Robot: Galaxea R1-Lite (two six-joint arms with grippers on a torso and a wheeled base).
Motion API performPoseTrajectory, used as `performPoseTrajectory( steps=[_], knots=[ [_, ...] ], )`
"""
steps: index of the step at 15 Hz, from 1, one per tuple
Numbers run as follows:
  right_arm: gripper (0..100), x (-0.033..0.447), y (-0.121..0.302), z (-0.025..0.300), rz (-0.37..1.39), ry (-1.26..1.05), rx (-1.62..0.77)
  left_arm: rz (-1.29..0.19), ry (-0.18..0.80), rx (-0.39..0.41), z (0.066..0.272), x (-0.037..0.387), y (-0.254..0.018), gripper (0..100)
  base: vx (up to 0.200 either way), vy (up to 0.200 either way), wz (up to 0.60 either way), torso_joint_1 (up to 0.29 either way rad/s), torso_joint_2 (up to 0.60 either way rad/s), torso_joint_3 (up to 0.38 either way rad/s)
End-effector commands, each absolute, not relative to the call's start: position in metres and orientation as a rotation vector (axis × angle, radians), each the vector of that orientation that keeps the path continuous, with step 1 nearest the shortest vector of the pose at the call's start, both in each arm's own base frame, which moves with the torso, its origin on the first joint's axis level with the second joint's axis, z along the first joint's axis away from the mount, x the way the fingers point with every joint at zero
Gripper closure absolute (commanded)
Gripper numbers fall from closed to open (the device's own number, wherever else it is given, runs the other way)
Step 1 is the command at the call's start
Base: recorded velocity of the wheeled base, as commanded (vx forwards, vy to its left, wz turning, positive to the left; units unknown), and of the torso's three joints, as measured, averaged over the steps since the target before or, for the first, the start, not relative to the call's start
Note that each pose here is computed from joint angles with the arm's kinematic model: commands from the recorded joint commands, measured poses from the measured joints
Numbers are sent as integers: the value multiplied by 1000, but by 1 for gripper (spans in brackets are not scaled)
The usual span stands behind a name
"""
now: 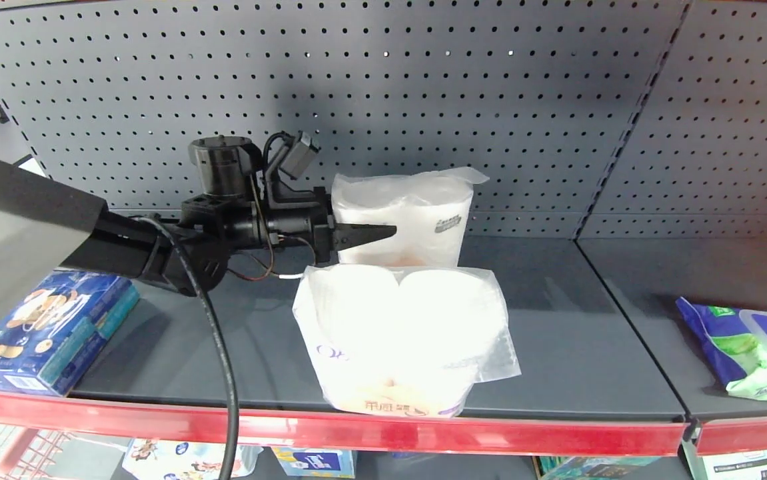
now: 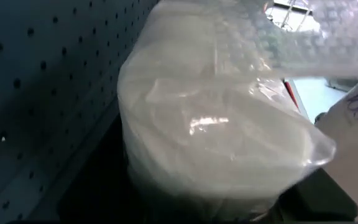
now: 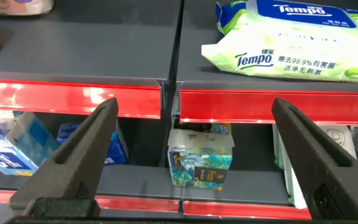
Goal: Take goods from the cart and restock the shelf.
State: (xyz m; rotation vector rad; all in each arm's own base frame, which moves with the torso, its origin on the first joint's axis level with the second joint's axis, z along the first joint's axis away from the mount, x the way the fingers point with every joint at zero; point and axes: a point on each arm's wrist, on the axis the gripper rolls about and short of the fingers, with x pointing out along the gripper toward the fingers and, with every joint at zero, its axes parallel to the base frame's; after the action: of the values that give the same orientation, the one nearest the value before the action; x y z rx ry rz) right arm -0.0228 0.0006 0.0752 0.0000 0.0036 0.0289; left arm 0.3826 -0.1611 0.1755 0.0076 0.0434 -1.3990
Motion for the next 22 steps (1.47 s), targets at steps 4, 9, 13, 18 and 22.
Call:
performPoseTrajectory(
  steps=[4,9,13,18,22],
  knots=[
    [0,-23,1,75,29,3,0,-1405,71,6,168,378,-132,100,0,0,0,0,0,0],
    [0,-23,1,75,31,3,0,-1447,45,18,171,382,-125,100,0,0,0,0,0,0],
    [0,-23,1,75,29,3,0,-1491,21,28,182,385,-137,100,0,0,0,0,0,0],
    [0,-23,1,75,29,3,0,-1534,21,25,186,384,-138,100,0,0,0,0,0,0],
    [0,-23,1,75,31,3,0,-1607,15,23,185,382,-139,100,0,0,0,0,0,0]
  ],
)
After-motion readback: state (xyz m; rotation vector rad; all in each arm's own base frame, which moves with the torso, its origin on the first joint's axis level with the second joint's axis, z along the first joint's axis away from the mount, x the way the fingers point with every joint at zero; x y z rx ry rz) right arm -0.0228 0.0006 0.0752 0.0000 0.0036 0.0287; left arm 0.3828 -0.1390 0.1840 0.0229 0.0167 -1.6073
